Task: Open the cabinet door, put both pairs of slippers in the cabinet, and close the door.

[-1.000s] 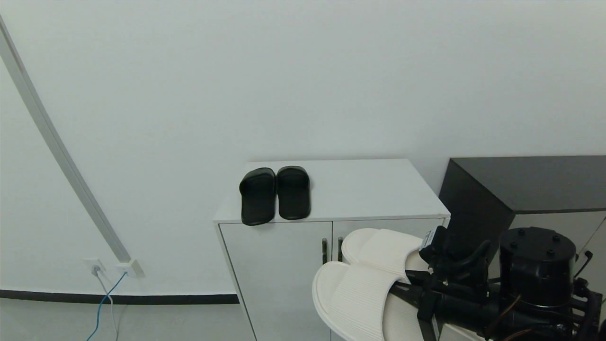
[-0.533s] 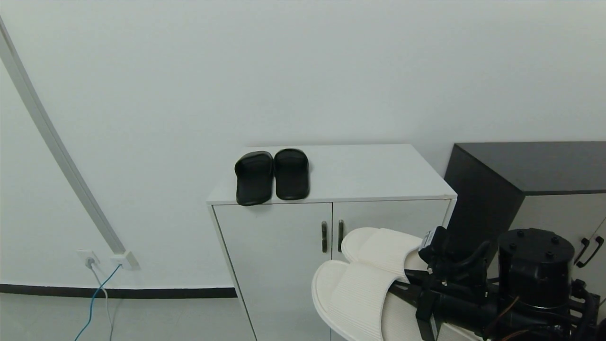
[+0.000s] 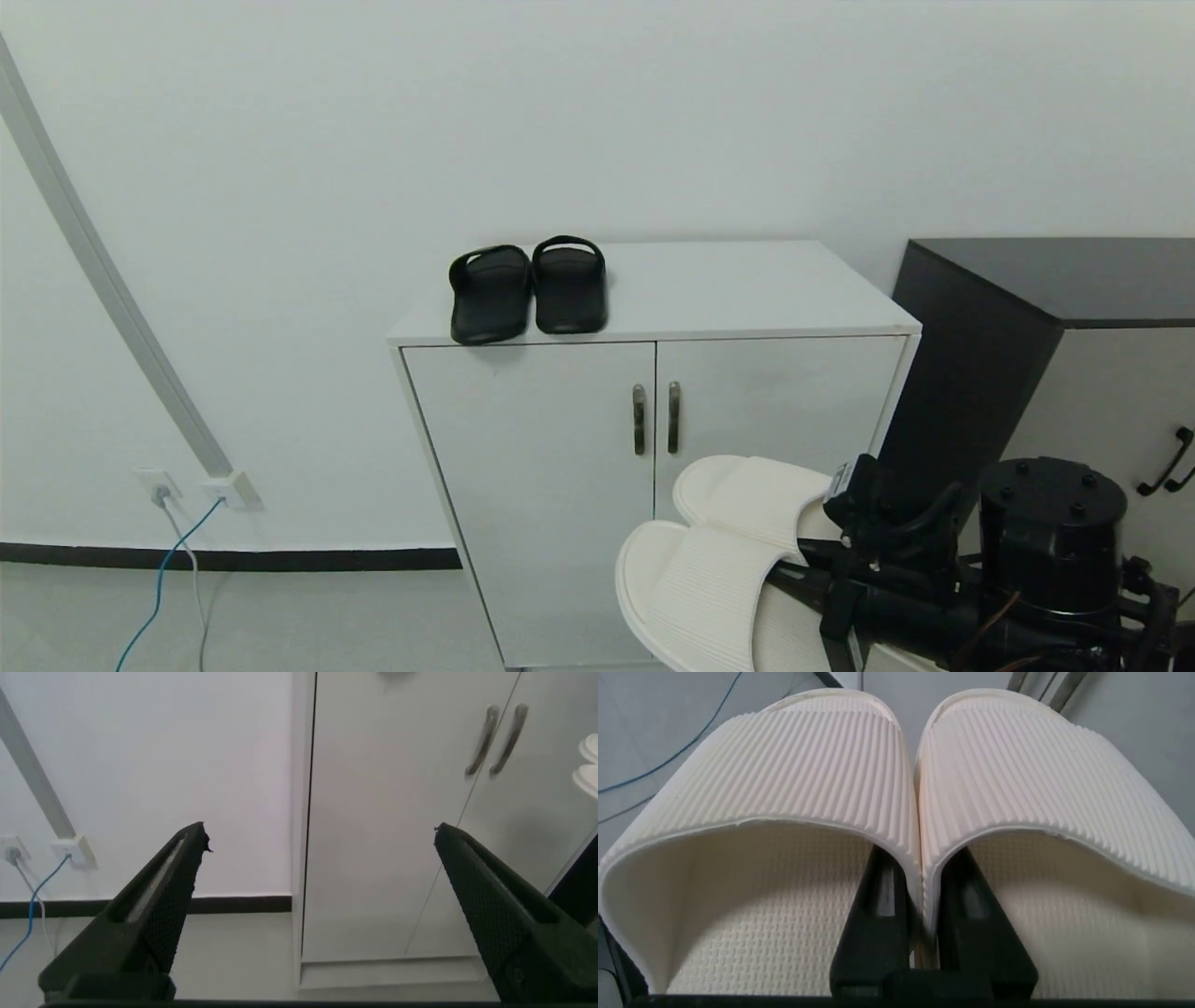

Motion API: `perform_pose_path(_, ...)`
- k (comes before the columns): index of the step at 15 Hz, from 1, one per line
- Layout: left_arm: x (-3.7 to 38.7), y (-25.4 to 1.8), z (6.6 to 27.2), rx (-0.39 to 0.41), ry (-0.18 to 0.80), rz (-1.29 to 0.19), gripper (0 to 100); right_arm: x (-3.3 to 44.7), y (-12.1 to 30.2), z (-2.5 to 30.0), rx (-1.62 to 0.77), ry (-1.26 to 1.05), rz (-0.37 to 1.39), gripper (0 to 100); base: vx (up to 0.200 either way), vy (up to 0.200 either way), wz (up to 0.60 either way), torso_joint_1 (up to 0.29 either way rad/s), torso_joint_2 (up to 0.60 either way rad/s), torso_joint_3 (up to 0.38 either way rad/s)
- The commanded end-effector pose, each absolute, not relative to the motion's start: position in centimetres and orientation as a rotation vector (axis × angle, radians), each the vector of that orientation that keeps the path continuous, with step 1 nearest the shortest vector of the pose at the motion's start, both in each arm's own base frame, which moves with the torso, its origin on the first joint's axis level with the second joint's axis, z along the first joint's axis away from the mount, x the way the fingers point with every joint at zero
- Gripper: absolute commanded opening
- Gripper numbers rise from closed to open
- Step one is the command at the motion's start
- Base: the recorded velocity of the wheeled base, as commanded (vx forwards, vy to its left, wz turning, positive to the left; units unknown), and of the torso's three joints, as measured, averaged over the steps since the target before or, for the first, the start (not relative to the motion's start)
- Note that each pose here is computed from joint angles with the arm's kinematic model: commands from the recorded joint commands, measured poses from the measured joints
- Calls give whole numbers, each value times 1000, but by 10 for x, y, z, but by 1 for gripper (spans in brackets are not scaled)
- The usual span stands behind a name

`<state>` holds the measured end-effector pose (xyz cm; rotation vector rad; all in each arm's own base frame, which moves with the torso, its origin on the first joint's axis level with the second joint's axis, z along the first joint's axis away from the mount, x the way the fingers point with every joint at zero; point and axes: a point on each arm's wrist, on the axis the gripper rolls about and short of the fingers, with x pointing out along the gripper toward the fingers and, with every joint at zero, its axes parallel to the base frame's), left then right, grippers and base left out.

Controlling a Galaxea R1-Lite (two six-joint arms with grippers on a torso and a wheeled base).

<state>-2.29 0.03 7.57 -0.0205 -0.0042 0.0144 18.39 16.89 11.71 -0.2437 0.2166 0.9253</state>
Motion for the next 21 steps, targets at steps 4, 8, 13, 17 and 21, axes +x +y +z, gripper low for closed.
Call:
perform_pose_path(4,-23,0,76,-18,-3,15,100,186,171,111,-250,237,927,0,0,0,0,-161,499,323)
perform_pose_path(8,-23,0,76,-6,-2,11,100,186,171,111,-249,233,925,0,0,0,0,-139,477,338)
perform_pose_path(13,-23,0,76,-15,-3,17,100,185,171,110,-253,235,925,0,0,0,0,-90,456,360)
perform_pose_path(17,-23,1,77,1,-9,46,100,184,171,109,-251,227,925,0,0,0,0,-16,261,221)
perform_pose_path(21,-23,1,77,55,-8,59,100,183,170,108,-253,235,925,0,0,0,0,0,0,0)
